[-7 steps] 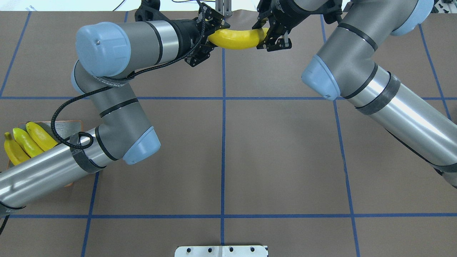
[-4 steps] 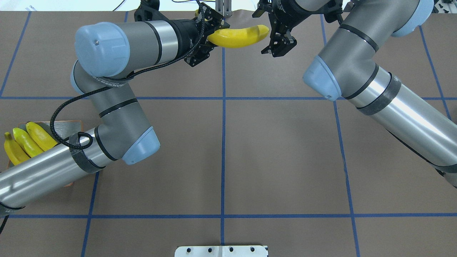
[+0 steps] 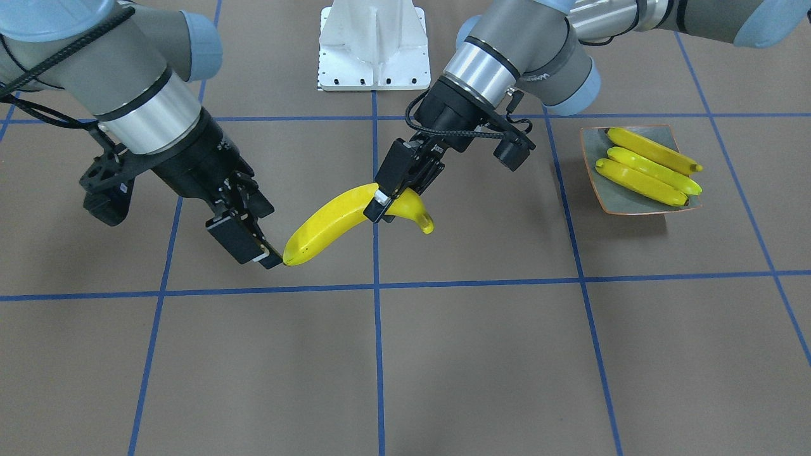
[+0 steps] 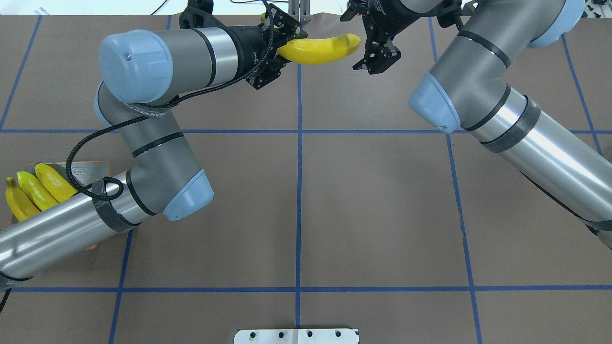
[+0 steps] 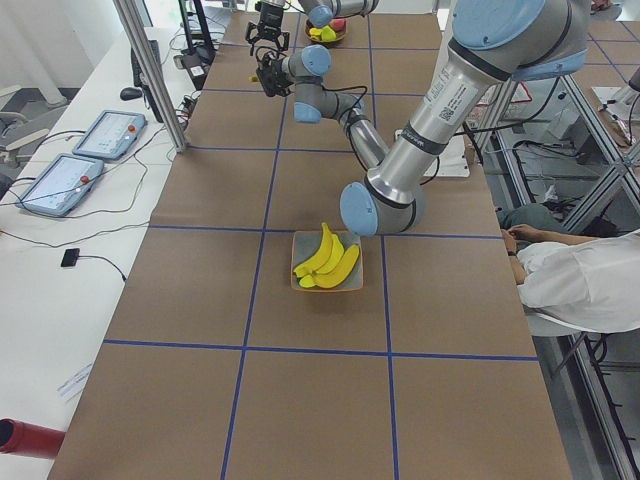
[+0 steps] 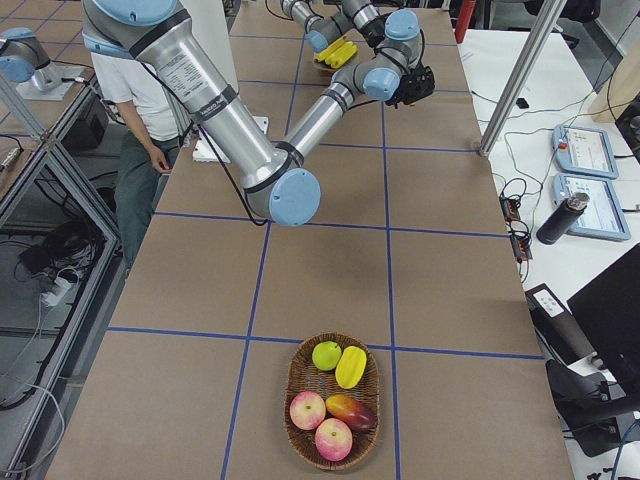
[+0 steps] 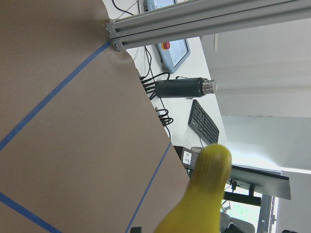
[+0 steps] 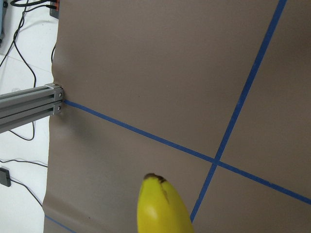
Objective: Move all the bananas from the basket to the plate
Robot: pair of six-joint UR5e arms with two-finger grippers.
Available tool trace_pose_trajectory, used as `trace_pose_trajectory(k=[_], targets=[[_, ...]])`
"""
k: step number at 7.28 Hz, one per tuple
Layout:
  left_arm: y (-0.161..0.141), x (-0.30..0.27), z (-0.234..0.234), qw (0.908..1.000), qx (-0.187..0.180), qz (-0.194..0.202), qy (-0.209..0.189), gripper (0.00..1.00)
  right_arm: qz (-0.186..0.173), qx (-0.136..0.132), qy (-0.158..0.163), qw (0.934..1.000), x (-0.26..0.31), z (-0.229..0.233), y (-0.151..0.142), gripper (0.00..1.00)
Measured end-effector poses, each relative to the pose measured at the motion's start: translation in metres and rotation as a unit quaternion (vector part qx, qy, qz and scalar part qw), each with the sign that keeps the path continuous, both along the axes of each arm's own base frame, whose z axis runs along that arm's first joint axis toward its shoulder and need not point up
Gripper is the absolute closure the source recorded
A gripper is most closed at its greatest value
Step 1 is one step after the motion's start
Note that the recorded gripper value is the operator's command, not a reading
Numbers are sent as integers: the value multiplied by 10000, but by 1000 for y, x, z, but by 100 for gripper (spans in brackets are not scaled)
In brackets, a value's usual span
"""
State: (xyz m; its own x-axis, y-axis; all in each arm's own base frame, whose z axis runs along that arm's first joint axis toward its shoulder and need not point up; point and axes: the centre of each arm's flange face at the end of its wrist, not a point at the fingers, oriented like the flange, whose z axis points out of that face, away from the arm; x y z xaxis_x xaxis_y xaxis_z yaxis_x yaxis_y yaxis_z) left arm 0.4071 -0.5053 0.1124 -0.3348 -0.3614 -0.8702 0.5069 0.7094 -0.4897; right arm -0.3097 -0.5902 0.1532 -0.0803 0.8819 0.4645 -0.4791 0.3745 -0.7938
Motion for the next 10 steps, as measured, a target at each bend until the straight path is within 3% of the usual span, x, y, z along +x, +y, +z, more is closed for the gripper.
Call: trace_pose_trajectory(k=[2, 4, 5, 8, 10], targets=[[35, -43, 42, 9989, 338, 59, -320, 100, -17, 237, 192, 9995, 21, 33, 1, 0], [71, -94, 101, 9967, 358, 242, -693, 100, -23, 378, 428, 9984, 33, 61, -2, 0], [89, -119, 137, 9946, 381, 277, -924, 100, -51, 619, 688, 9957, 36, 79, -3, 0], [142, -196, 267, 9895, 507, 305, -1322, 100, -513, 1592, 1544, 9737, 66, 141, 1, 0], [146, -244, 337, 9870, 276, -61, -1585, 100, -555, 1794, 1807, 9654, 82, 160, 4, 0]])
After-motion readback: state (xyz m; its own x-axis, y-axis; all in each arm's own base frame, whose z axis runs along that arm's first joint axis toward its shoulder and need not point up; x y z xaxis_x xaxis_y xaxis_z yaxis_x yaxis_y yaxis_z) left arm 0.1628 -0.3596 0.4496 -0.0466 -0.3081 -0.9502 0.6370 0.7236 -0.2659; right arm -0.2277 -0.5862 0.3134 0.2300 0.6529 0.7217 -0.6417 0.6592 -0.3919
